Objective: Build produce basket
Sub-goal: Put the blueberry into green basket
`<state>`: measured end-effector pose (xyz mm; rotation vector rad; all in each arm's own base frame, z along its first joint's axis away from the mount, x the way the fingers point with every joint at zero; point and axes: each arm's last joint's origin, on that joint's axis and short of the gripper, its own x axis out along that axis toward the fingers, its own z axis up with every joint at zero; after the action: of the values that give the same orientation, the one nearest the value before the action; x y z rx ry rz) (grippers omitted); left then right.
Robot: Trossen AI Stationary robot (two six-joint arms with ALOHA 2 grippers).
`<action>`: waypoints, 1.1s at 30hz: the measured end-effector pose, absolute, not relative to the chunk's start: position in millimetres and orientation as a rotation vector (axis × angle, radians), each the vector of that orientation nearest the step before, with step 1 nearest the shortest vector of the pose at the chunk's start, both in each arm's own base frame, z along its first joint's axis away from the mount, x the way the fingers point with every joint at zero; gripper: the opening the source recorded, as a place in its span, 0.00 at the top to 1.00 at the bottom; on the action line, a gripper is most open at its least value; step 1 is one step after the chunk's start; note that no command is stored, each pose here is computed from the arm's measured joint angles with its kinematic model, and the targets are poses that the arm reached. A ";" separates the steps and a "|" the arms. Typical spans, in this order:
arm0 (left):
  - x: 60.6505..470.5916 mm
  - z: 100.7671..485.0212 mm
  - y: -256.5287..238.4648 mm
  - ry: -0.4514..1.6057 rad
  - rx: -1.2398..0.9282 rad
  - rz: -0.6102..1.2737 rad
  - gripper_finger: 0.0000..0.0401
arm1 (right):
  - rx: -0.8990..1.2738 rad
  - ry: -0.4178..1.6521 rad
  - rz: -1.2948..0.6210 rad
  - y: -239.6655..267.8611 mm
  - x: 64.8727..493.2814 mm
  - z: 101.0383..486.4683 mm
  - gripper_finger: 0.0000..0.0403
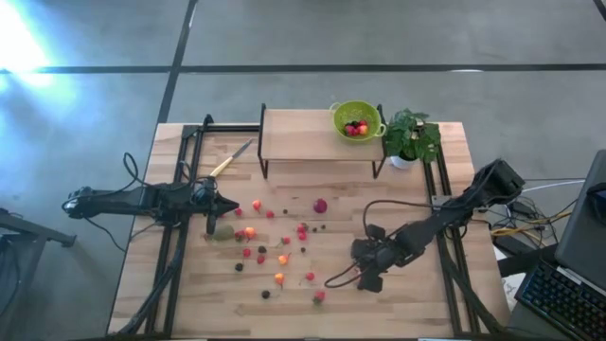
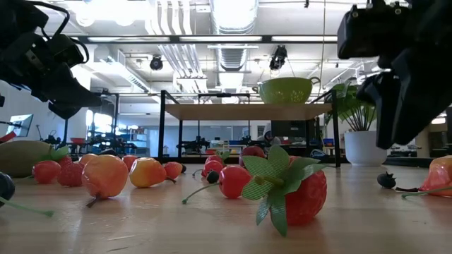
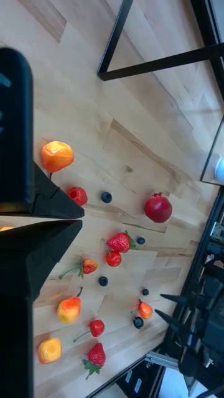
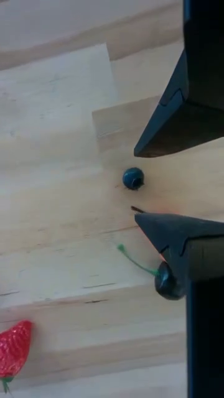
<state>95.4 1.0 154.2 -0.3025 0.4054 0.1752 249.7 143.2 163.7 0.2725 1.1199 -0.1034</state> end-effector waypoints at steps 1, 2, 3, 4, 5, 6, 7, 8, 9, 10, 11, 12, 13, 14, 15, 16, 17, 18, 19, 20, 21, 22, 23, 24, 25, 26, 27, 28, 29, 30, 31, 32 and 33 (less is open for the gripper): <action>95.4 154.2 1.0 0.405 -0.303 0.175 0.95 | 0.277 1.112 -0.100 142.8 249.1 161.2 0.61; 95.4 154.2 1.0 0.405 -0.302 0.175 0.95 | 0.281 1.105 -0.097 142.5 248.6 159.1 0.61; 95.4 154.2 1.0 0.405 -0.302 0.176 0.95 | 0.286 1.097 -0.093 142.4 248.4 157.4 0.60; 95.4 154.2 1.0 0.405 -0.303 0.175 0.95 | 0.291 1.089 -0.089 142.2 248.0 155.7 0.60; 95.4 154.2 1.0 0.405 -0.302 0.175 0.95 | 0.293 1.085 -0.087 141.9 247.5 154.2 0.60; 95.4 154.2 1.0 0.405 -0.303 0.175 0.95 | 0.294 1.082 -0.086 141.5 246.9 152.5 0.59; 95.4 154.2 1.0 0.405 -0.303 0.175 0.95 | 0.295 1.080 -0.086 141.1 246.3 151.2 0.59; 95.4 154.2 1.0 0.405 -0.302 0.175 0.95 | 0.294 1.079 -0.087 140.7 245.8 150.1 0.59; 95.4 154.2 1.0 0.405 -0.303 0.175 0.95 | 0.294 1.077 -0.087 140.5 245.4 149.3 0.58; 95.4 154.2 1.0 0.405 -0.303 0.175 0.95 | 0.294 1.076 -0.088 140.3 245.2 148.8 0.58; 95.4 154.2 1.0 0.405 -0.303 0.175 0.95 | 0.292 1.074 -0.091 140.1 245.1 148.5 0.58; 95.4 154.2 1.0 0.405 -0.302 0.175 0.95 | 0.288 1.070 -0.097 139.8 245.0 148.3 0.58; 95.4 154.2 1.0 0.405 -0.303 0.175 0.95 | 0.281 1.062 -0.107 139.4 245.1 148.1 0.58; 95.4 154.2 1.0 0.405 -0.303 0.175 0.95 | 0.274 1.056 -0.114 139.0 245.1 148.0 0.58; 95.4 154.2 1.0 0.405 -0.303 0.175 0.95 | 0.267 1.049 -0.122 138.7 245.2 148.1 0.58; 95.4 154.2 1.0 0.405 -0.302 0.175 0.95 | 0.263 1.046 -0.125 138.6 245.3 148.1 0.58; 95.4 154.2 1.0 0.405 -0.303 0.175 0.95 | 0.261 1.045 -0.125 138.5 245.3 148.1 0.58; 95.4 154.2 1.0 0.405 -0.303 0.175 0.95 | 0.260 1.045 -0.125 138.5 245.3 148.1 0.58; 95.4 154.2 1.0 0.405 -0.303 0.175 0.95 | 0.260 1.045 -0.125 138.5 245.3 148.1 0.58; 95.4 154.2 1.0 0.405 -0.302 0.175 0.95 | 0.259 1.045 -0.125 138.5 245.3 148.1 0.58; 95.4 154.2 1.0 0.405 -0.302 0.175 0.95 | 0.259 1.046 -0.124 138.5 245.3 148.1 0.58; 95.4 154.2 1.0 0.405 -0.302 0.175 0.95 | 0.259 1.046 -0.123 138.7 245.2 148.1 0.58; 95.4 154.2 1.0 0.405 -0.303 0.176 0.95 | 0.258 1.046 -0.121 139.2 244.9 148.1 0.58; 95.4 154.2 1.0 0.405 -0.302 0.175 0.95 | 0.258 1.046 -0.121 139.4 244.8 148.1 0.57; 95.4 154.2 1.0 0.405 -0.302 0.175 0.95 | 0.260 1.046 -0.122 139.5 244.7 148.1 0.57; 95.4 154.2 1.0 0.405 -0.303 0.175 0.95 | 0.262 1.046 -0.122 139.8 244.6 148.1 0.58; 95.4 154.2 1.0 0.405 -0.303 0.175 0.95 | 0.264 1.046 -0.123 139.8 244.6 148.1 0.58; 95.4 154.2 1.0 0.405 -0.302 0.175 0.95 | 0.264 1.046 -0.123 139.8 244.7 148.1 0.58; 95.4 154.2 1.0 0.405 -0.302 0.175 0.95 | 0.264 1.046 -0.123 139.7 244.7 148.1 0.58; 95.4 154.2 1.0 0.405 -0.303 0.175 0.95 | 0.264 1.045 -0.123 139.8 244.8 148.1 0.58; 95.4 154.2 1.0 0.405 -0.302 0.175 0.95 | 0.265 1.044 -0.122 139.9 245.1 147.8 0.58; 95.4 154.2 1.0 0.405 -0.303 0.175 0.95 | 0.266 1.043 -0.122 140.6 246.2 145.9 0.58; 95.4 154.2 1.0 0.405 -0.302 0.175 0.95 | 0.269 1.040 -0.119 141.5 247.6 144.0 0.58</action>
<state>95.4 1.0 154.2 -0.3024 0.4053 0.1755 247.6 141.5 144.0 0.2691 1.0402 -0.1187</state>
